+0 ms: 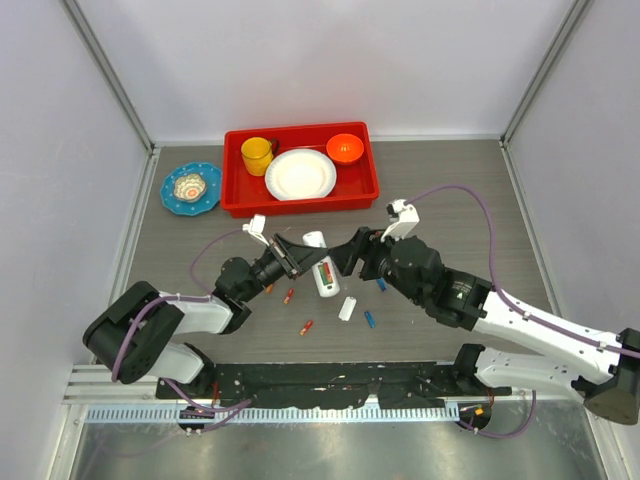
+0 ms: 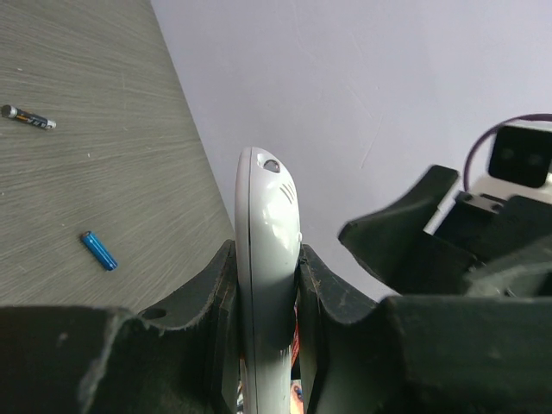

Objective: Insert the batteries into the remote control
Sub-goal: Load the battery into the remote control.

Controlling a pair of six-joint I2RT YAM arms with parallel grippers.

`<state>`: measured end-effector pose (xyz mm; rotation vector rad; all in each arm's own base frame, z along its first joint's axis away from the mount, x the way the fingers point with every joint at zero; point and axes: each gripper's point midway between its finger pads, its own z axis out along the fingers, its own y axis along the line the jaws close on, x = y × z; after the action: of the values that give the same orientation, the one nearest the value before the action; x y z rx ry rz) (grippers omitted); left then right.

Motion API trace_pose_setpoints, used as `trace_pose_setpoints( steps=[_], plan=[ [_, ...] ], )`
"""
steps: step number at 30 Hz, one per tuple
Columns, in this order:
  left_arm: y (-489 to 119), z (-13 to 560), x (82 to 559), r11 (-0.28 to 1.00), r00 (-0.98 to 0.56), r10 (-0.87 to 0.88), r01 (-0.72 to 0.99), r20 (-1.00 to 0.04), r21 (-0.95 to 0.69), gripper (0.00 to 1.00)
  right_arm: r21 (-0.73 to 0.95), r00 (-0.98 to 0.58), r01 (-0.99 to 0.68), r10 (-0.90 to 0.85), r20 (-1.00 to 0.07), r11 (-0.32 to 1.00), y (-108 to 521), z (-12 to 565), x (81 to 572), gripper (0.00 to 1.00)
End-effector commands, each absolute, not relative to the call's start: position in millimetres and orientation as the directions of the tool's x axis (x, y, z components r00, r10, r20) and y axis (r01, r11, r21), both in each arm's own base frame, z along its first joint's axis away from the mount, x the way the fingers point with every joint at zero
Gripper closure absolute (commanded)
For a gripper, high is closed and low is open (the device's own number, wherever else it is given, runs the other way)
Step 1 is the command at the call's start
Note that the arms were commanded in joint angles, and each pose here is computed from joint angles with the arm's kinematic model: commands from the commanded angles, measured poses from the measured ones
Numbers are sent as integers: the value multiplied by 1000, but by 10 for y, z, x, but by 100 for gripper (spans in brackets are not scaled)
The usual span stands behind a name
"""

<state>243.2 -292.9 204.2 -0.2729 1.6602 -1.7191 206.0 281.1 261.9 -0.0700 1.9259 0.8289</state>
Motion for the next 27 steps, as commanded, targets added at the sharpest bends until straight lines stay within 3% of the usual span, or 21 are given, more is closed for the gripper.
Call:
trace_pose_setpoints(
  steps=[1,10,27],
  plan=[
    [-2813,2895,2309,-68,-596,-700,603,-392,-795,100,706,-619,-373,406,-673,602,2900,2709,2039,25],
    [-2778,3001,2280,-72,-575,-712,630,-402,-773,100,803,-735,-359,386,-557,476,3070,2526,1968,25],
    [-2756,3056,2252,-81,-571,-716,639,-401,-765,100,850,-751,-283,448,-485,445,2999,2380,2120,27]
  ],
)
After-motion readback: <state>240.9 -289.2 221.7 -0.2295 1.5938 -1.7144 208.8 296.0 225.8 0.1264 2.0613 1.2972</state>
